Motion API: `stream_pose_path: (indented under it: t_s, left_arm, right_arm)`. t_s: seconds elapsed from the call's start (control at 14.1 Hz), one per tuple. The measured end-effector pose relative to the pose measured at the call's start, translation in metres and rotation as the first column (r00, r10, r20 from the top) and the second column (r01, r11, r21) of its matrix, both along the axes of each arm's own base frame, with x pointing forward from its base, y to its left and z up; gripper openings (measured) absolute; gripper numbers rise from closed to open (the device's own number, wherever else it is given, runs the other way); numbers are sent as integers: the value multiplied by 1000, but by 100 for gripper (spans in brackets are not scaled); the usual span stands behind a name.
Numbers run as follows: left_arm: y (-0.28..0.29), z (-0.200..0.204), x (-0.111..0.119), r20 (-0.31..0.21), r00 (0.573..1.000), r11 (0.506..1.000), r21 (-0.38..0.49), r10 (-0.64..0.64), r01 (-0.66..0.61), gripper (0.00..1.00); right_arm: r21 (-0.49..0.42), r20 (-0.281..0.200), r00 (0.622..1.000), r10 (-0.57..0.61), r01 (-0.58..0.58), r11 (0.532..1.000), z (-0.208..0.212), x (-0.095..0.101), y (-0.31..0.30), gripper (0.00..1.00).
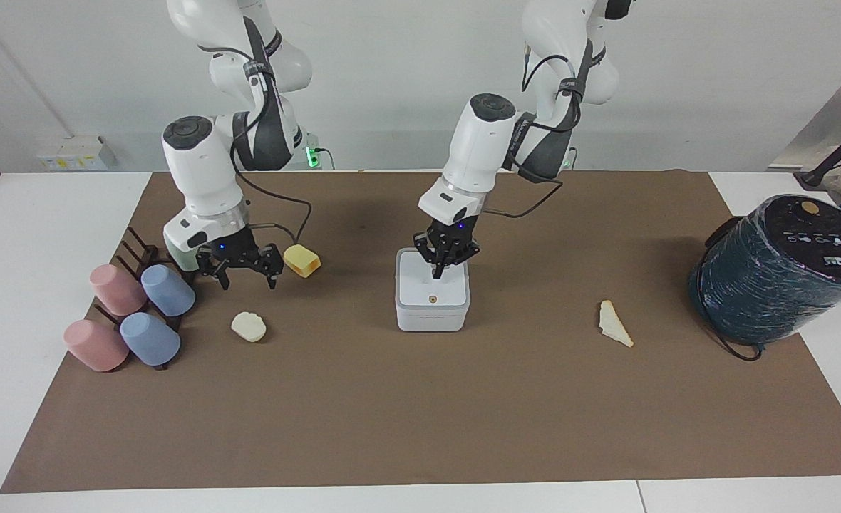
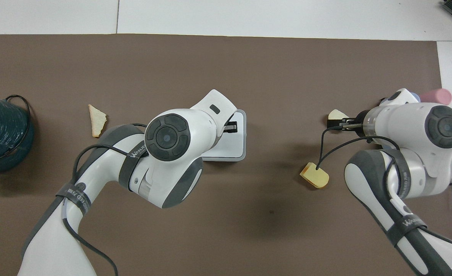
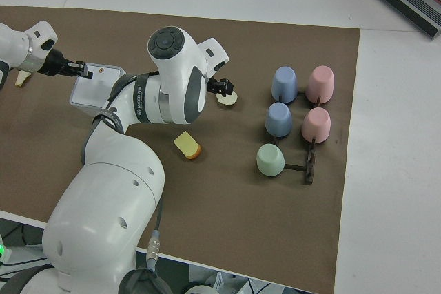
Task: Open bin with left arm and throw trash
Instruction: 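Open the bin lid with the left gripper while the right gripper grasps the yellow piece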
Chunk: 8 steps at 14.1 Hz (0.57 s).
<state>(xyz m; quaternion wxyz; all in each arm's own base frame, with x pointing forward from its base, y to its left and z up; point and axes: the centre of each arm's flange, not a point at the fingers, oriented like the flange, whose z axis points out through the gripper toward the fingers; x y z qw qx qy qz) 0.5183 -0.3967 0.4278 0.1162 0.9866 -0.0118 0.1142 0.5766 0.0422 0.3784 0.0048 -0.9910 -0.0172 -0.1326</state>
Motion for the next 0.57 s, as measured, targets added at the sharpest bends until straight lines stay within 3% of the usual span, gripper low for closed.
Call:
stream_pose_path:
  t_s: [0.28,0.57]
  left_arm:
    - [-2,-12,4,7,1000,1000,-2,3,-3,1]
    - [-7,-19,4,14,1000,1000,-6,-2,2,1]
  right_arm:
    - [-68,101,983,154,-147,987,-40,20,-29,100]
    - [-77,79,979,186,-180,981,-66,18,-29,100]
